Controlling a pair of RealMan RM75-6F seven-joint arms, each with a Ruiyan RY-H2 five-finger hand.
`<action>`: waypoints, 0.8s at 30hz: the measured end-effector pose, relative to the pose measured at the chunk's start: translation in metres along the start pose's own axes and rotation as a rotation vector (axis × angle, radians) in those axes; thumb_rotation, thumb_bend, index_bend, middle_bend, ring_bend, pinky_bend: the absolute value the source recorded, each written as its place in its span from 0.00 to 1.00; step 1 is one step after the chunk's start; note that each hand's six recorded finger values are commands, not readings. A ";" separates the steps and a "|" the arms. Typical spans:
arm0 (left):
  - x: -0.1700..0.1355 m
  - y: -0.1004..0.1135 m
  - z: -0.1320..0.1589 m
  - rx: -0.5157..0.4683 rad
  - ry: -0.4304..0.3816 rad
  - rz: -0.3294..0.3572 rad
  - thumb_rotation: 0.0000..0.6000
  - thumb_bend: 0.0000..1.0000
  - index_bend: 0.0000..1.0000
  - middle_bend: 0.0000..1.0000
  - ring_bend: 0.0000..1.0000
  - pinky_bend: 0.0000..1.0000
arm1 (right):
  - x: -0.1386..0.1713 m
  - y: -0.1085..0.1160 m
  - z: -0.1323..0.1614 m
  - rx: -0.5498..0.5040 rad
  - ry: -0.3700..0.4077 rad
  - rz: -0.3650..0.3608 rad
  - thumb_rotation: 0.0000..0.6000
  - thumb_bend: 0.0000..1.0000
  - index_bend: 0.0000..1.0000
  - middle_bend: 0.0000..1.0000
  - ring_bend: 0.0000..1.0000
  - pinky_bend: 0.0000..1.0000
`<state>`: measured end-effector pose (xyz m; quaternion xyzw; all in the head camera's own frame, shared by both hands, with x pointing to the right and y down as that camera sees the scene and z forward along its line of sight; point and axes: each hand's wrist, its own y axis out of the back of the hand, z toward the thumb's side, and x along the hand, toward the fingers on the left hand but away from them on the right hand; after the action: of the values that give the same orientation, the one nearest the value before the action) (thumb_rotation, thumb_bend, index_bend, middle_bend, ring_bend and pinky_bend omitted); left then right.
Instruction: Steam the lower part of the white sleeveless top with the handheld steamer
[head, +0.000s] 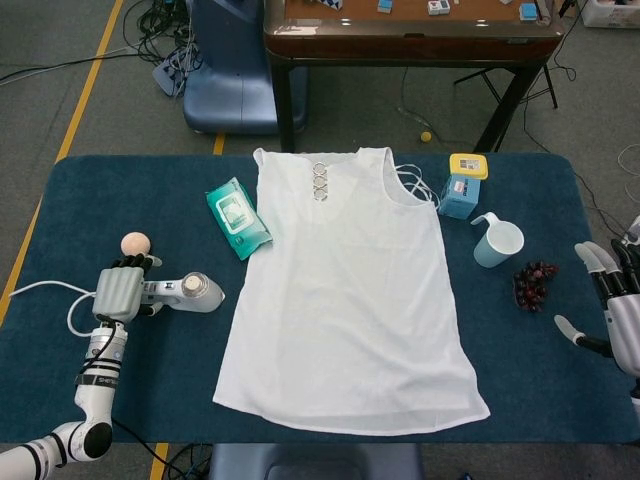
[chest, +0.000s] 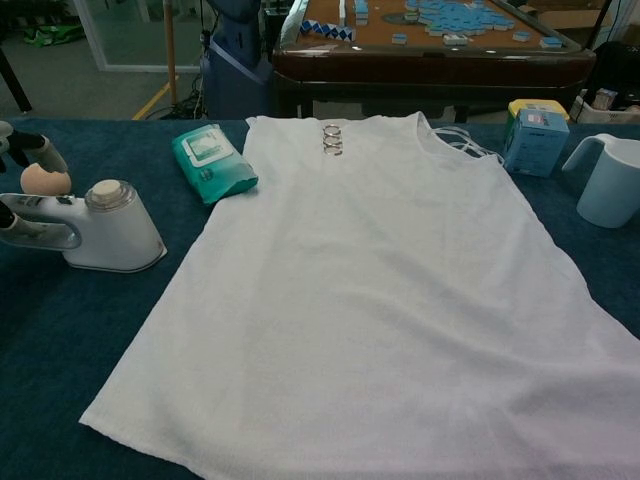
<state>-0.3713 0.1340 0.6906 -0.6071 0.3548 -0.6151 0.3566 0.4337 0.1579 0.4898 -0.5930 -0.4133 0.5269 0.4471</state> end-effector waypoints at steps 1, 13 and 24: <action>0.001 -0.001 0.000 0.005 0.000 0.000 1.00 0.05 0.31 0.30 0.26 0.26 | 0.000 0.000 0.000 -0.001 0.000 0.001 1.00 0.19 0.00 0.14 0.02 0.00; 0.015 -0.016 0.003 0.024 0.011 0.005 1.00 0.12 0.38 0.42 0.36 0.26 | 0.003 -0.004 -0.004 -0.001 -0.012 0.017 1.00 0.19 0.00 0.14 0.02 0.00; 0.021 -0.025 0.006 0.018 0.009 0.009 1.00 0.22 0.39 0.45 0.37 0.26 | 0.004 -0.006 -0.006 -0.004 -0.019 0.028 1.00 0.19 0.00 0.14 0.02 0.00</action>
<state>-0.3658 0.1280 0.7227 -0.5997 0.3536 -0.6192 0.3632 0.4397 0.1626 0.4949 -0.5945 -0.4106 0.5378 0.4344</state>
